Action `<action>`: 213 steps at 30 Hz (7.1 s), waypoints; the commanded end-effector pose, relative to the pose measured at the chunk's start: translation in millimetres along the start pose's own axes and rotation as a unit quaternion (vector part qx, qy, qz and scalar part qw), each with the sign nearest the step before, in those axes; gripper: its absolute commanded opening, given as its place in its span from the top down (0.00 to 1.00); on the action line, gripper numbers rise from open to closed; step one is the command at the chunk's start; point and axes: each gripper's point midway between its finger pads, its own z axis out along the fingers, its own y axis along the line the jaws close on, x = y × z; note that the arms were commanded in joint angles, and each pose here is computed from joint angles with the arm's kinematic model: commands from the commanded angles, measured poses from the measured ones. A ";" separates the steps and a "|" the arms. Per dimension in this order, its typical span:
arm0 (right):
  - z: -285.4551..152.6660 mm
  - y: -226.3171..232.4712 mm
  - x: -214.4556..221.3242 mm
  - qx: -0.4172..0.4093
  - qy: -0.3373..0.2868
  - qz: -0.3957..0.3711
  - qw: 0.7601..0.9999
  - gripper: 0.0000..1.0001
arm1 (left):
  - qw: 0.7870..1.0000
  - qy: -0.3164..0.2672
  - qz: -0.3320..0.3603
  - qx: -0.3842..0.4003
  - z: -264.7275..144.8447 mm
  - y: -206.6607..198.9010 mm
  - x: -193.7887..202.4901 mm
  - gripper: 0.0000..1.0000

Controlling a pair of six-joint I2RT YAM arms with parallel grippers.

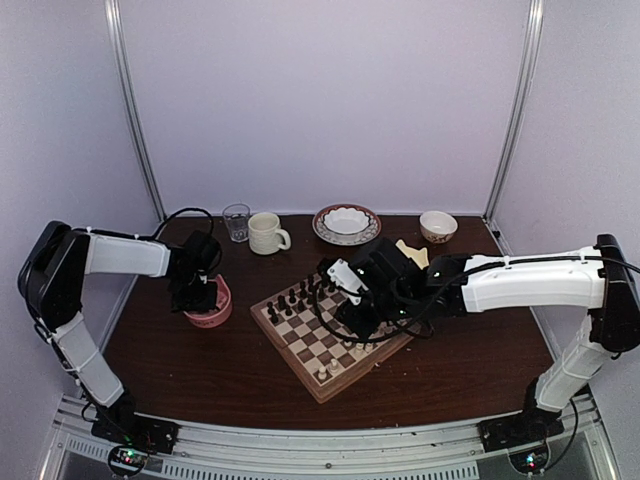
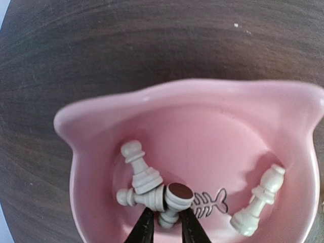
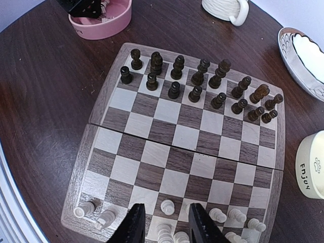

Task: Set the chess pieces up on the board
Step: Pick up the pawn from the storage box, then place the pawn on the chessboard, then pick up the pawn from the chessboard, then place the pawn at c2.

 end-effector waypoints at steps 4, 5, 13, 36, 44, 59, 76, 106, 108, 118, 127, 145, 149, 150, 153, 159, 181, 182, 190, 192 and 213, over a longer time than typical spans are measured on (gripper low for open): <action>-0.2 -1.9 -7.1 0.002 -0.007 0.003 1.000 0.67 | 1.000 0.004 0.003 0.002 3.4 -2.1 -6.0 0.94; -0.5 -1.9 -7.4 0.002 -0.008 0.003 1.000 0.67 | 1.000 -0.002 0.002 0.009 -1.4 -3.2 -8.8 0.94; 0.3 -1.7 -7.6 0.002 -0.008 0.004 1.000 0.67 | 0.996 -0.057 -0.014 0.067 -47.3 -5.7 -19.6 0.94; -6.7 9.6 -13.3 -0.035 -0.037 -0.001 0.999 0.66 | 0.948 -0.130 0.035 0.288 -100.6 -55.7 2.4 0.97; -13.1 16.9 -16.3 -0.060 -0.058 -0.003 0.997 0.66 | 0.891 -0.144 0.118 0.414 -149.1 -110.5 43.1 0.95; -13.5 16.3 -16.7 -0.061 -0.080 0.000 0.995 0.66 | 0.886 -0.017 0.264 0.381 -131.9 -191.0 108.2 0.95; -30.4 7.7 -20.9 -0.050 -0.139 0.014 0.989 0.67 | 0.905 0.127 0.280 0.296 -129.0 -207.6 106.0 0.96; -35.2 14.2 -20.9 -0.070 -0.145 0.003 0.987 0.67 | 0.898 0.095 0.288 0.319 -140.8 -248.1 85.5 0.67; -36.1 21.2 -20.3 -0.087 -0.146 -0.010 0.985 0.67 | 0.899 0.073 0.283 0.325 -149.6 -243.5 81.6 0.67; -35.2 65.7 -16.7 -0.163 -0.124 -0.103 0.973 0.60 | 0.922 -0.073 0.226 0.305 -175.0 -184.4 61.9 0.67; -8.8 74.4 -11.4 -0.137 -0.066 -0.247 0.957 0.53 | 0.927 -0.237 0.141 0.253 -201.6 -116.9 26.4 0.66; 49.8 89.4 -0.9 -0.156 0.124 -0.432 0.880 0.61 | 0.930 -0.329 0.016 0.161 -225.6 -17.6 16.8 0.56; 66.2 90.6 -1.3 -0.153 0.143 -0.443 0.872 0.62 | 0.924 -0.344 0.000 0.170 -232.1 -7.4 19.7 0.54; 69.5 89.7 -0.8 -0.150 0.149 -0.445 0.870 0.62 | 0.922 -0.347 -0.003 0.172 -233.2 -5.8 20.2 0.54; 77.7 87.0 0.9 -0.141 0.162 -0.451 0.866 0.64 | 0.920 -0.350 -0.007 0.176 -234.9 -4.5 20.8 0.53; 87.5 79.5 4.4 -0.124 0.178 -0.468 0.857 0.65 | 0.923 -0.345 -0.003 0.172 -231.8 -7.3 20.2 0.53; 113.3 68.8 25.9 -0.129 0.232 -0.488 0.831 0.75 | 0.926 -0.338 0.007 0.168 -227.7 -11.9 19.8 0.53; 114.1 68.3 27.9 -0.131 0.236 -0.489 0.830 0.75 | 0.927 -0.337 0.008 0.167 -227.1 -12.4 19.8 0.53; 113.8 69.0 32.3 -0.139 0.246 -0.490 0.825 0.85 | 0.927 -0.334 0.011 0.168 -226.5 -14.2 19.7 0.53; 112.5 70.0 28.8 -0.139 0.241 -0.487 0.828 0.88 | 0.927 -0.335 0.011 0.169 -227.0 -14.3 19.5 0.53; 22.4 91.1 -64.9 -0.128 -0.072 -0.328 0.933 0.97 | 0.919 -0.331 0.033 0.213 -228.0 -36.6 20.5 0.53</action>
